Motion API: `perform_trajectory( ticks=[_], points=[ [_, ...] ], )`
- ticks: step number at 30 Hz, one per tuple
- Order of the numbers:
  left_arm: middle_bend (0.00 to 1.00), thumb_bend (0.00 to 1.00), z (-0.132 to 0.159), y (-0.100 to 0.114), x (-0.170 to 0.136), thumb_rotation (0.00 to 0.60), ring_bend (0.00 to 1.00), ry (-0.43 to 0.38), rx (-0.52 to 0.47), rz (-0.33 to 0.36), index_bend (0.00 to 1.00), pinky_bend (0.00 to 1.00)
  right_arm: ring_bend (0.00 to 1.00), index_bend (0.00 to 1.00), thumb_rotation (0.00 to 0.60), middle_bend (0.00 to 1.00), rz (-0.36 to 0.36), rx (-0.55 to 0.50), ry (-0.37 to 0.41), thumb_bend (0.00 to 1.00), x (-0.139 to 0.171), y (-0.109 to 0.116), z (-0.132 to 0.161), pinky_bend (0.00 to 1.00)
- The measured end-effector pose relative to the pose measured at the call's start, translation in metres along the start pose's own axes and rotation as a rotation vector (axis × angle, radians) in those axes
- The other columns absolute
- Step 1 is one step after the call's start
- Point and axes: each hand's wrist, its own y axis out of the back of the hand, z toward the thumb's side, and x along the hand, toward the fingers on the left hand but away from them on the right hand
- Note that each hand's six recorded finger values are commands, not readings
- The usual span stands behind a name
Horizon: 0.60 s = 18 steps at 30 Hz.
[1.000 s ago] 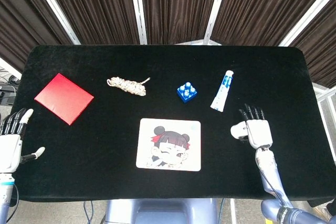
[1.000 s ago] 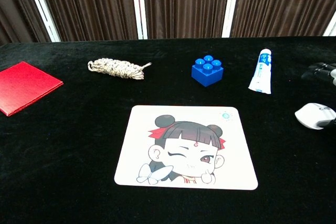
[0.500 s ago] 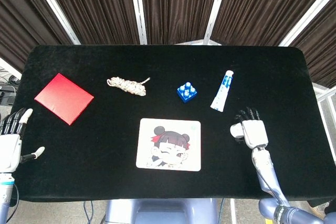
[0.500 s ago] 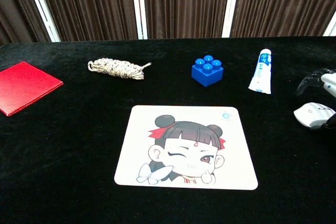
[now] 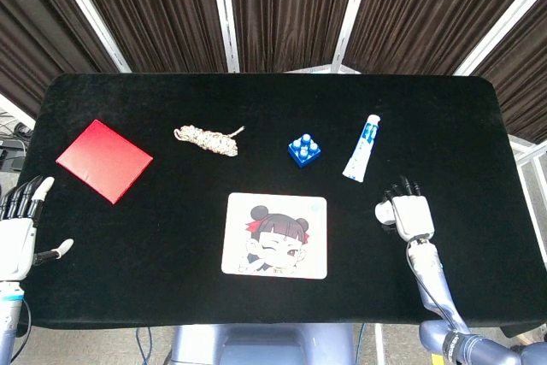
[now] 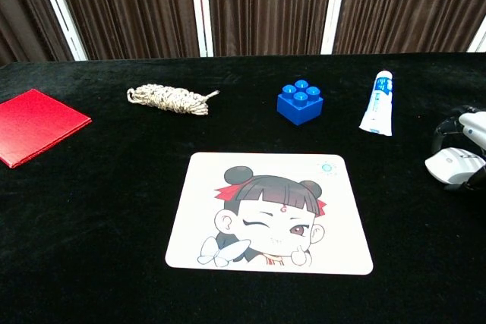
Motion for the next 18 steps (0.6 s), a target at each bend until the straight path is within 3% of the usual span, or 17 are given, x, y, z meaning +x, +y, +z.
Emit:
perform_trajectory(
  ticks=[5, 7, 18],
  points=[
    [0.00, 0.12, 0.000, 0.000, 0.000, 0.600, 0.00, 0.000, 0.000, -0.001, 0.00, 0.00, 0.35, 0.56, 0.600, 0.50, -0.002, -0.001, 0.006, 0.06, 0.000, 0.000, 0.001, 0.47],
    [0.00, 0.12, 0.001, 0.000, 0.000, 0.600, 0.00, -0.001, -0.002, -0.001, 0.00, 0.00, 0.42, 0.60, 0.600, 0.55, -0.011, -0.004, 0.015, 0.06, 0.000, 0.001, 0.002, 0.54],
    [0.00, 0.12, 0.001, -0.001, 0.000, 0.600, 0.00, -0.001, -0.006, -0.002, 0.00, 0.00, 0.47, 0.65, 0.600, 0.59, -0.099, -0.014, 0.092, 0.06, 0.004, 0.023, 0.016, 0.59]
  ],
)
